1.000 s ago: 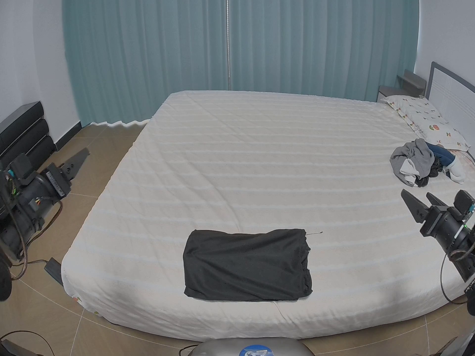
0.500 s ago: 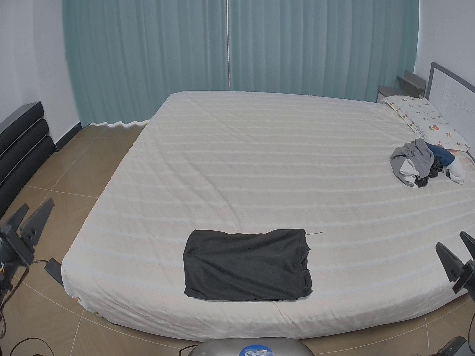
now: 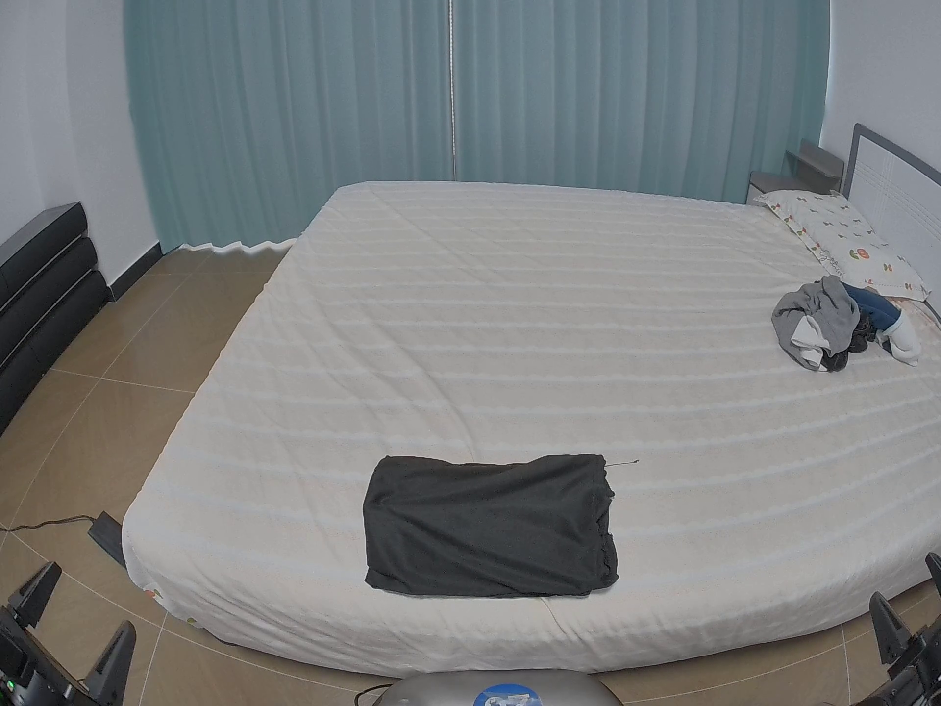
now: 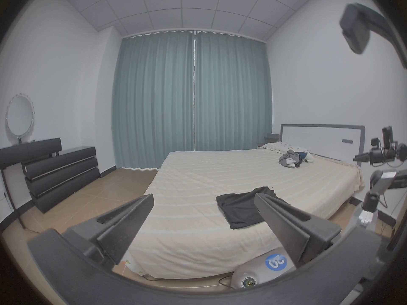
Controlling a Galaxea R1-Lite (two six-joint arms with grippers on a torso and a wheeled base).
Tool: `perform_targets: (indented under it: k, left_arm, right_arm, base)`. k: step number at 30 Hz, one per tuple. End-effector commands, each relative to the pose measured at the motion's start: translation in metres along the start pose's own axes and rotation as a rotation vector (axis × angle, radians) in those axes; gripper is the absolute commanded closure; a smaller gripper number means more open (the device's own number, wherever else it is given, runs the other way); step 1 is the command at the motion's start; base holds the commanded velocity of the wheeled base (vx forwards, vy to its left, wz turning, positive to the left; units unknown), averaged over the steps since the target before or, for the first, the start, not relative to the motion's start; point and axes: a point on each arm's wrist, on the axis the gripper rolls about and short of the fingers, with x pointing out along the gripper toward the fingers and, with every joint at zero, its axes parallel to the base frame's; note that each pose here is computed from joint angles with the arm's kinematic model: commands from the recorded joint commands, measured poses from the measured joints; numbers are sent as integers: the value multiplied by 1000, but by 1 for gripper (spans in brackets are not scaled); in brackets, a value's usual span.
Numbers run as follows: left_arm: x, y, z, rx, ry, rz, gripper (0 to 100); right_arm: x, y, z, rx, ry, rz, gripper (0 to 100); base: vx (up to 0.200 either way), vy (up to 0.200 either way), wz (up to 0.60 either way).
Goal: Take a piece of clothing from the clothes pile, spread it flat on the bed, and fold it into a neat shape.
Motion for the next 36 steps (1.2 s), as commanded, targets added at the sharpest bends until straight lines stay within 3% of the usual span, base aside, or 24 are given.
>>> perform_targets:
  k: [1, 4, 10, 15, 17, 19, 36]
  left_arm:
    - [-8, -3, -30, 77, -78, -20, 0]
    - [-8, -2, -30, 74, -80, -4, 0]
    - [-8, -1, -26, 77, -117, 34, 0]
    - [-7, 0, -33, 54, -48, 90, 0]
    - [-8, 1, -36, 17, -15, 119, 0]
    - [-8, 1, -36, -12, -20, 126, 0]
    - [-7, 1, -36, -7, -19, 136, 0]
  right_arm:
    - [-10, 1, -6, -42, -210, -14, 0]
    - [-3, 2, -16, -86, -238, 16, 0]
    - [-2, 2, -19, -81, -203, 29, 0]
    - [-2, 2, -19, -88, -201, 34, 0]
    - [-2, 2, -22, -72, -170, 29, 0]
    - [-2, 2, -28, -20, -75, 11, 0]
    - [-2, 2, -27, -6, -106, 9, 0]
  base:
    - [0, 0, 0]
    - [0, 0, 0]
    - [0, 0, 0]
    - [0, 0, 0]
    - [0, 0, 0]
    - [0, 0, 0]
    - [0, 0, 0]
